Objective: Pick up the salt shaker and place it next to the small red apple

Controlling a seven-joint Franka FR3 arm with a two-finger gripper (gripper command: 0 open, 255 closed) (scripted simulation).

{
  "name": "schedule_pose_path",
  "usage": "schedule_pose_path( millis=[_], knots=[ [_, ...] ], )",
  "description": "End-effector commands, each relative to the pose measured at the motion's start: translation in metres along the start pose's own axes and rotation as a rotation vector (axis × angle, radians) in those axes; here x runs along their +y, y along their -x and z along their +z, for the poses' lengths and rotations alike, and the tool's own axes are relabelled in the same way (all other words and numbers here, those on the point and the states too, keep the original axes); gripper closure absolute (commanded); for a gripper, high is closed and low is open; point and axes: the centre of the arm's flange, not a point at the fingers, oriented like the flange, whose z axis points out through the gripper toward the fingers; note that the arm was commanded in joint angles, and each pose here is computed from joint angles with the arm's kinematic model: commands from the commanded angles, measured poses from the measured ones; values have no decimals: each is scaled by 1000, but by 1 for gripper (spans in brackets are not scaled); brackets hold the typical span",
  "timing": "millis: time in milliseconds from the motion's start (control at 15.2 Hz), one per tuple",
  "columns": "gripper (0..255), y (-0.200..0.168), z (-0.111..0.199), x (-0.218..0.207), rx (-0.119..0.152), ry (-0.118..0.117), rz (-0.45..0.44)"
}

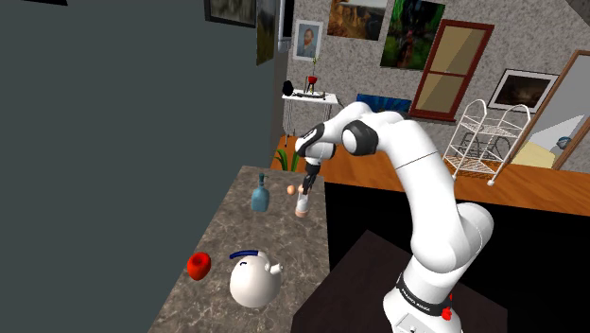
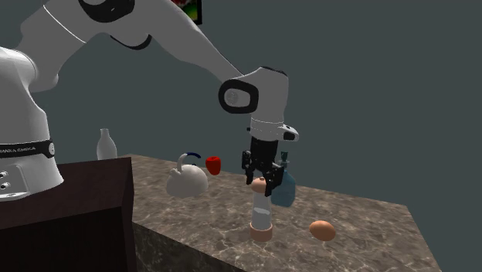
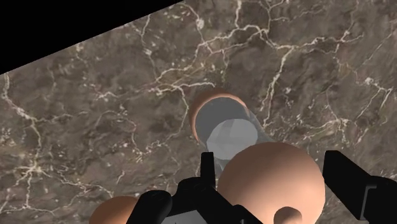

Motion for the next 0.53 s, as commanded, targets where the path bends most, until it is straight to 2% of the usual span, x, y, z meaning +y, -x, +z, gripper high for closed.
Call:
schedule_pose_path(
  millis=[0,462],
  knots=[
    [255,-1,-8,-1,0,0,0],
    [255,-2,-45,-7,0,0,0]
  ],
)
